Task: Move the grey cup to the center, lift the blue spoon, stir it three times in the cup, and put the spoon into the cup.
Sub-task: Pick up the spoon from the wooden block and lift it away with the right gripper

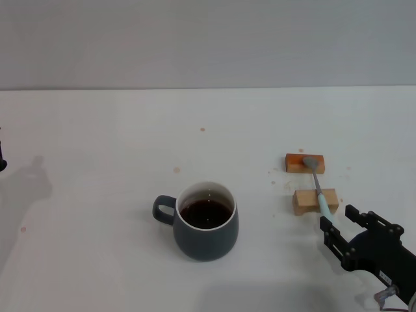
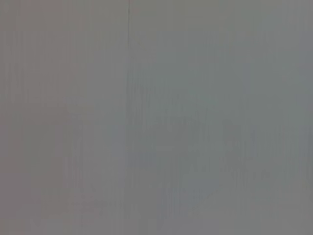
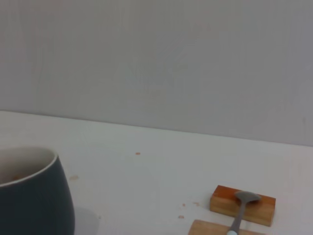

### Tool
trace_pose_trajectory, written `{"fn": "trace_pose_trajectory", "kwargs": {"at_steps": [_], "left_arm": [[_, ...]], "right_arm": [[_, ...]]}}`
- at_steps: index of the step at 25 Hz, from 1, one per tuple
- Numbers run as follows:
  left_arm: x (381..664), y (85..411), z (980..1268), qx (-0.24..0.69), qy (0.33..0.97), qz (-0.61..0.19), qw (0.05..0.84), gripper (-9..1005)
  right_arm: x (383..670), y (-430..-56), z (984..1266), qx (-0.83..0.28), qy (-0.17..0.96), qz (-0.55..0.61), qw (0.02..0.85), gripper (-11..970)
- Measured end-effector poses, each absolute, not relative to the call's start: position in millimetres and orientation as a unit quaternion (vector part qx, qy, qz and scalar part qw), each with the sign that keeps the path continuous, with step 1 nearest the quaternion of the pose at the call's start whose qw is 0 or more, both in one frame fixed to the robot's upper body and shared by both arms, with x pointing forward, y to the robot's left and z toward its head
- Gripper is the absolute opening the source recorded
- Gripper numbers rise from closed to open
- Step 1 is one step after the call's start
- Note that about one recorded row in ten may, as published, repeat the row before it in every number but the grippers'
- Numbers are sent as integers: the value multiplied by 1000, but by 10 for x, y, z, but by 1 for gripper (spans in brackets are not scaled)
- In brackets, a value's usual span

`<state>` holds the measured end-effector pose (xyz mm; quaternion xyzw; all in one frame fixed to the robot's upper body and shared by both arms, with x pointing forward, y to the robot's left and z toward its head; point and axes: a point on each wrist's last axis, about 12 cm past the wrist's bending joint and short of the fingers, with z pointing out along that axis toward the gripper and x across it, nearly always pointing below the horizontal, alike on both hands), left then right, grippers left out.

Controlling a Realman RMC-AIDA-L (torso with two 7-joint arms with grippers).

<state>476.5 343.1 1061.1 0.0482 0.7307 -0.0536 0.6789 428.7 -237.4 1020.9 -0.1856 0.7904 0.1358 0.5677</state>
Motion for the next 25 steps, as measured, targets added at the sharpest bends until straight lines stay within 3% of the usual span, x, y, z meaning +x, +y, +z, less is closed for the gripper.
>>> {"fn": "trace_pose_trajectory", "kwargs": {"at_steps": [25], "left_arm": [[4754, 3383, 10635, 60, 731, -46, 679, -2]], "right_arm": [[4321, -2418, 10158, -185, 798, 127, 560, 504]]}}
